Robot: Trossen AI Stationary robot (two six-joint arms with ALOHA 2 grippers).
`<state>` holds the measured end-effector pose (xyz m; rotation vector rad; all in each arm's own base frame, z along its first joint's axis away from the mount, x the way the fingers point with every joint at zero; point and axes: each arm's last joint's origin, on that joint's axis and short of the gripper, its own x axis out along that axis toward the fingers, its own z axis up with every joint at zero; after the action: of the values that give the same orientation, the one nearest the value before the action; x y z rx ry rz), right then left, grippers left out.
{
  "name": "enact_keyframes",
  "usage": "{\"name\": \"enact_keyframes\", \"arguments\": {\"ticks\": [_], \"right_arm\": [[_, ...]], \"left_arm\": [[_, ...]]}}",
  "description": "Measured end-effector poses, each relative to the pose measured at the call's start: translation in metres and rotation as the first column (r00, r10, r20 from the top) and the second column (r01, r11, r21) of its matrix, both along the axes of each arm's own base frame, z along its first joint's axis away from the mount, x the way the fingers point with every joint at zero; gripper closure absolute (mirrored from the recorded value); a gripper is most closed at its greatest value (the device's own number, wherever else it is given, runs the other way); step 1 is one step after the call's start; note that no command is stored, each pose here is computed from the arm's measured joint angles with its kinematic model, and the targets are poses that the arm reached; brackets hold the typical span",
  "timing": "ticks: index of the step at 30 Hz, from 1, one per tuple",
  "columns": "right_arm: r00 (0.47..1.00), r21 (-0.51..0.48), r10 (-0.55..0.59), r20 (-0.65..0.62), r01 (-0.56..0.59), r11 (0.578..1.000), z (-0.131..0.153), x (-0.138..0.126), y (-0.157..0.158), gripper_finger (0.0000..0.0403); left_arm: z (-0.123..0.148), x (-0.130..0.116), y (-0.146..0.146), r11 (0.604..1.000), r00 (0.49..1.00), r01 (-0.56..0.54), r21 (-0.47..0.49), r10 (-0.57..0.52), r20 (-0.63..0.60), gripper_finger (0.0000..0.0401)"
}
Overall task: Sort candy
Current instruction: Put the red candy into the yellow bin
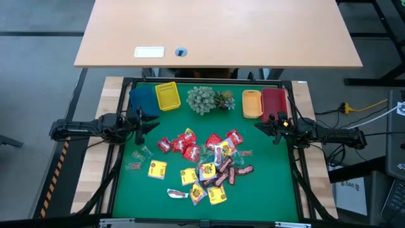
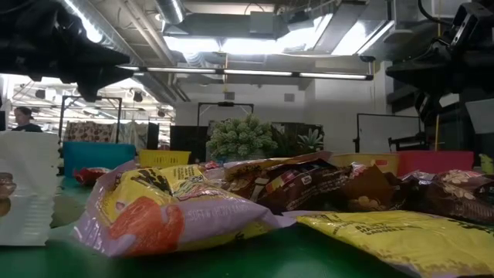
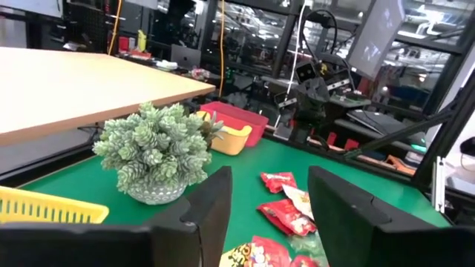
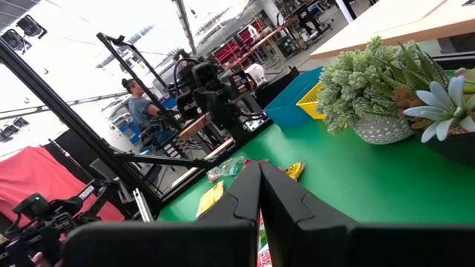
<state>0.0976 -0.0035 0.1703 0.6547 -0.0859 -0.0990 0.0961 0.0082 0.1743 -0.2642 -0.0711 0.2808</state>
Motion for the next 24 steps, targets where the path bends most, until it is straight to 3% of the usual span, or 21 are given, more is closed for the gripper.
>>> {"name": "enact_keyframes", "arguments": {"ticks": [6,13,24], "right_arm": [[1.0,0.0,0.0,0.001,0.0,1.0,0.0,0.0,0.0,0.0391],[1.0,0.0,0.0,0.001,0.0,1.0,0.0,0.0,0.0,0.0391],[1.0,0.0,0.0,0.001,0.0,1.0,0.0,0.0,0.0,0.0391]], "left_arm": [[0.002,0.006,-0.001,1.0,1.0,0.017,0.013,-0.017,0.003,0.0235],[0.01,0.017,-0.003,0.985,0.995,0.088,0.149,-0.093,0.027,0.0235],[0.001,0.036,-0.015,0.945,0.979,0.2,0.257,-0.183,-0.088,0.0237]]}}
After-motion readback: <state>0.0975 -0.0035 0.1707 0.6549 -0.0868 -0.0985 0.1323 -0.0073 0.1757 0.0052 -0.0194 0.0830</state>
